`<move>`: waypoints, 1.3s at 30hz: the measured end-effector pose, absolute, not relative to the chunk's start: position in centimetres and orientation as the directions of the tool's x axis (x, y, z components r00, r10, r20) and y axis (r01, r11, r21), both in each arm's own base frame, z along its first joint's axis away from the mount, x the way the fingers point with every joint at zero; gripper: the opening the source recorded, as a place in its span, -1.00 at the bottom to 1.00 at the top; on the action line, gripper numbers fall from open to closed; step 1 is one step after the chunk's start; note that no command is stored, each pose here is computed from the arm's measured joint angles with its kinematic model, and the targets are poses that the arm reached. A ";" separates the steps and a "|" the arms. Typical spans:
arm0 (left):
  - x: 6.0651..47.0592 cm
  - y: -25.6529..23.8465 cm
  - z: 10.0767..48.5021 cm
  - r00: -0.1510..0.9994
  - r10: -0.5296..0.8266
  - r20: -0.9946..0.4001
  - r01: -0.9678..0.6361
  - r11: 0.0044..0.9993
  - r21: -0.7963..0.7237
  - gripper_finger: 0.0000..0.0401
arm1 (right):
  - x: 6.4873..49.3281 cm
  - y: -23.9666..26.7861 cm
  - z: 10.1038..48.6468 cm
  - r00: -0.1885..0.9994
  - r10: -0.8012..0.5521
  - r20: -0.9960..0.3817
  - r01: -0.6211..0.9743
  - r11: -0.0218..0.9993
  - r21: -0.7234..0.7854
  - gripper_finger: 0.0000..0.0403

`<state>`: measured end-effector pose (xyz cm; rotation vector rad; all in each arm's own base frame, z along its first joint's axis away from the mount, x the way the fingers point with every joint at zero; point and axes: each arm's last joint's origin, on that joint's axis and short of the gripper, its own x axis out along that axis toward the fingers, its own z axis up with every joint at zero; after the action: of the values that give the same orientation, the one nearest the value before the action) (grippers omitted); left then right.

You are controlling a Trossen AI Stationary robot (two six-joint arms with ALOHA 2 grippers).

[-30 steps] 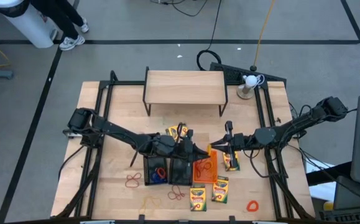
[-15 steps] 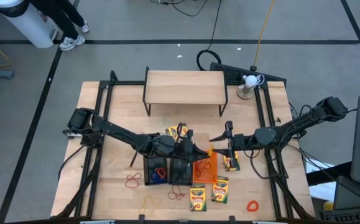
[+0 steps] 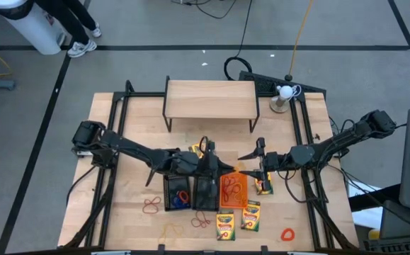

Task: Pick & Place Office Desk Supplies
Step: Put the yellow spring keychain into the left black bin

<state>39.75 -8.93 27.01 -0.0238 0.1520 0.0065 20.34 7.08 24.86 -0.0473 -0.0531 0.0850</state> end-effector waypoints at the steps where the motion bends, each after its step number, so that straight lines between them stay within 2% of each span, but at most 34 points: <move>1: 39.6 -8.9 27.2 0.988 0.015 -0.152 -0.018 1.000 -0.019 -0.97 | 20.3 7.1 24.9 0.995 0.086 0.051 -0.084 0.995 -0.049 -0.03; 7: 39.1 -8.9 28.1 0.989 0.071 -0.130 -0.071 0.997 0.008 -0.97 | 20.3 7.1 24.9 0.995 0.086 0.054 -0.084 0.995 -0.048 -0.04; 12: 38.5 -9.4 28.3 0.980 0.106 -0.171 -0.102 0.994 0.031 -0.98 | 20.3 7.1 24.9 0.995 0.086 0.054 -0.084 0.995 -0.048 -0.06; 22: 33.9 -12.5 29.7 0.922 0.204 -0.330 -0.183 0.979 0.092 -0.98 | 19.6 6.8 25.2 0.996 0.087 0.029 -0.085 0.995 -0.045 -0.14; 29: 30.8 -14.5 30.2 0.889 0.181 -0.420 -0.188 0.982 0.027 -0.98 | 18.9 6.5 25.5 0.996 0.089 0.021 -0.089 0.996 -0.005 -0.16; 33: 29.5 -15.0 28.8 0.814 0.196 -0.547 -0.226 0.974 0.012 -0.97 | 18.9 6.5 25.5 0.996 0.090 0.012 -0.090 0.996 -0.004 -0.16; 39: 27.5 -14.9 26.5 0.650 0.280 -0.706 -0.396 0.918 0.000 -0.96 | 18.9 6.5 25.4 0.996 0.090 0.008 -0.090 0.996 -0.001 -0.15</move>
<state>27.51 -14.88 26.51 -0.1599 0.7734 0.3860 18.91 6.53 25.41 -0.0011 -0.0077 0.0902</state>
